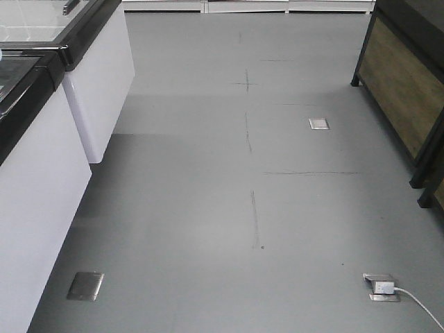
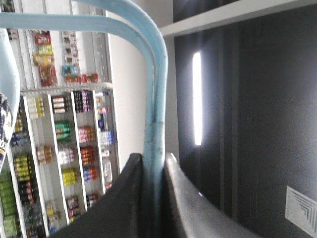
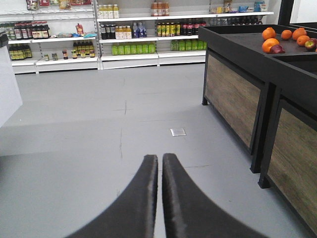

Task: Left arm holds basket, right arm returns cookies
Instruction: 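Lift the basket with the cookie box up with the left gripper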

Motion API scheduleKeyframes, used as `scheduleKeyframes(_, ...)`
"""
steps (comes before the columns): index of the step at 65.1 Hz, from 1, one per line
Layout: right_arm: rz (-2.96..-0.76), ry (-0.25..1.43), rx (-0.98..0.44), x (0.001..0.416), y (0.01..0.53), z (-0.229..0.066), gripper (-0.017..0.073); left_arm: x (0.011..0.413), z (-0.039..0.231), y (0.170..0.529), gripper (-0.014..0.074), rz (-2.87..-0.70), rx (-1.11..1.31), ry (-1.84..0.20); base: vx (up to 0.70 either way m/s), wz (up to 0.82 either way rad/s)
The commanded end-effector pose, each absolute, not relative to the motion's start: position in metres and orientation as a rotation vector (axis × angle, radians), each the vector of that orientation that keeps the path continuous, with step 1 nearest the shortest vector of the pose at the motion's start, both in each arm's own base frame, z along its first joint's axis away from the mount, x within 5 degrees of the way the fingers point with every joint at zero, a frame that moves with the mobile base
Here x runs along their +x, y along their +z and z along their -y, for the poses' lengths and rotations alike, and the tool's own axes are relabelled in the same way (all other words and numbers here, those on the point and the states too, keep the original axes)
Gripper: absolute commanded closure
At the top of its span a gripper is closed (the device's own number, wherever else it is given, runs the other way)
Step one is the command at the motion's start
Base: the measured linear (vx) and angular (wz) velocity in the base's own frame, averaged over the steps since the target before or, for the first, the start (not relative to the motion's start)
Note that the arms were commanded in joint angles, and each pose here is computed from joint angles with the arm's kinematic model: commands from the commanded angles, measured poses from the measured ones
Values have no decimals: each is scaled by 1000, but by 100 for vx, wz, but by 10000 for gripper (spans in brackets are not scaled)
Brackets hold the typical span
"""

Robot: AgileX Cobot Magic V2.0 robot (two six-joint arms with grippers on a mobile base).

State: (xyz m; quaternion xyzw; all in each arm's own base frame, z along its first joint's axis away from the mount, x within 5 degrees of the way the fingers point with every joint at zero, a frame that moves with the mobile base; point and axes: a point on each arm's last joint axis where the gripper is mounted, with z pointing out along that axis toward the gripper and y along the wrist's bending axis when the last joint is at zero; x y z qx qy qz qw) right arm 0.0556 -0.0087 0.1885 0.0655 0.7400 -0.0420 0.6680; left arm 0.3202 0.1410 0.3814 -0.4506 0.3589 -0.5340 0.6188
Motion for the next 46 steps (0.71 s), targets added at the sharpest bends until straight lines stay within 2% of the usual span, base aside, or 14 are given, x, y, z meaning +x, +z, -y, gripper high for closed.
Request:
scheduleKeyframes(1,-1605,-109,133,56,190,9,566,309,-115,418,598,-784,-836,-1399,0,0)
scheduleKeyframes(28,-1605,-109,133,56,190,9,566,322,-57,419,598,-909,-728,-1564,0,0)
scheduleKeyframes(46,-1605,-109,133,56,190,9,566,327,-9,417,598,-1023,-643,-1668,0,0)
